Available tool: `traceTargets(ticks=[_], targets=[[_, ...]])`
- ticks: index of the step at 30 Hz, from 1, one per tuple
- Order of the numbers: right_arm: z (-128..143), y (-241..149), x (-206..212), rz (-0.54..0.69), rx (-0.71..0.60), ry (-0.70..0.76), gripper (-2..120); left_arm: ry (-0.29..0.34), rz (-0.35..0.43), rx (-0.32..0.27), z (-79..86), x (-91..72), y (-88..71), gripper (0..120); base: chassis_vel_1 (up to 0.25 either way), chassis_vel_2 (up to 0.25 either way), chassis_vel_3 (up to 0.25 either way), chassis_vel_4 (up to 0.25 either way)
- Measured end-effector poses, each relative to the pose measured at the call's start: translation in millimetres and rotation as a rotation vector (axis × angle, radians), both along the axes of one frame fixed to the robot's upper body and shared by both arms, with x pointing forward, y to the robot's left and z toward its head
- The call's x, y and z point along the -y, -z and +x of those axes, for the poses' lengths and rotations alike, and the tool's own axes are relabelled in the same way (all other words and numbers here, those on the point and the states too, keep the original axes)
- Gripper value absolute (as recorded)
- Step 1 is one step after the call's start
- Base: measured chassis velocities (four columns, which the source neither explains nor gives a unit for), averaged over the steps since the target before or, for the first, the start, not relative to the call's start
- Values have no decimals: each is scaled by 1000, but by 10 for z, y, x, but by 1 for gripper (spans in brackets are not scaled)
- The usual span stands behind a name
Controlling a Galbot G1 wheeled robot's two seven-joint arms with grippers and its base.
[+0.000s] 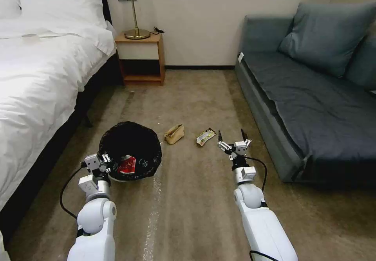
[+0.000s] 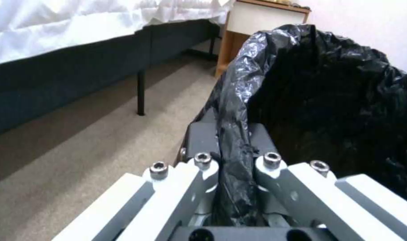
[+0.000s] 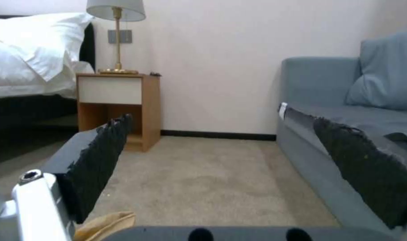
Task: Pick up the trash bin, then pick up the garbage on the floor and place it into the trash bin.
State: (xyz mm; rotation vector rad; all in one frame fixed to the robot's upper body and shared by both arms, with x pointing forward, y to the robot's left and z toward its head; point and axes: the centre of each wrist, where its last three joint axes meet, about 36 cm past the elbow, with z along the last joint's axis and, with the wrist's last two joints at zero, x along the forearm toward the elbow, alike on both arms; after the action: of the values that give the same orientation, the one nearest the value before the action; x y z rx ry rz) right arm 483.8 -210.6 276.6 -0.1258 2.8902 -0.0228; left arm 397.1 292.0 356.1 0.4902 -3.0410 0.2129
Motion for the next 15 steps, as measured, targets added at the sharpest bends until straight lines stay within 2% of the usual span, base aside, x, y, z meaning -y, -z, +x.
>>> traceTargets(ticks=[7, 15], targets=[[2, -5, 37, -6, 3, -5, 100, -1, 0, 2, 10, -18, -14, 4, 0, 0, 0, 0], [2, -5, 8, -3, 6, -12, 100, 1, -4, -1, 6, 3, -1, 4, -62, 54, 54, -65]])
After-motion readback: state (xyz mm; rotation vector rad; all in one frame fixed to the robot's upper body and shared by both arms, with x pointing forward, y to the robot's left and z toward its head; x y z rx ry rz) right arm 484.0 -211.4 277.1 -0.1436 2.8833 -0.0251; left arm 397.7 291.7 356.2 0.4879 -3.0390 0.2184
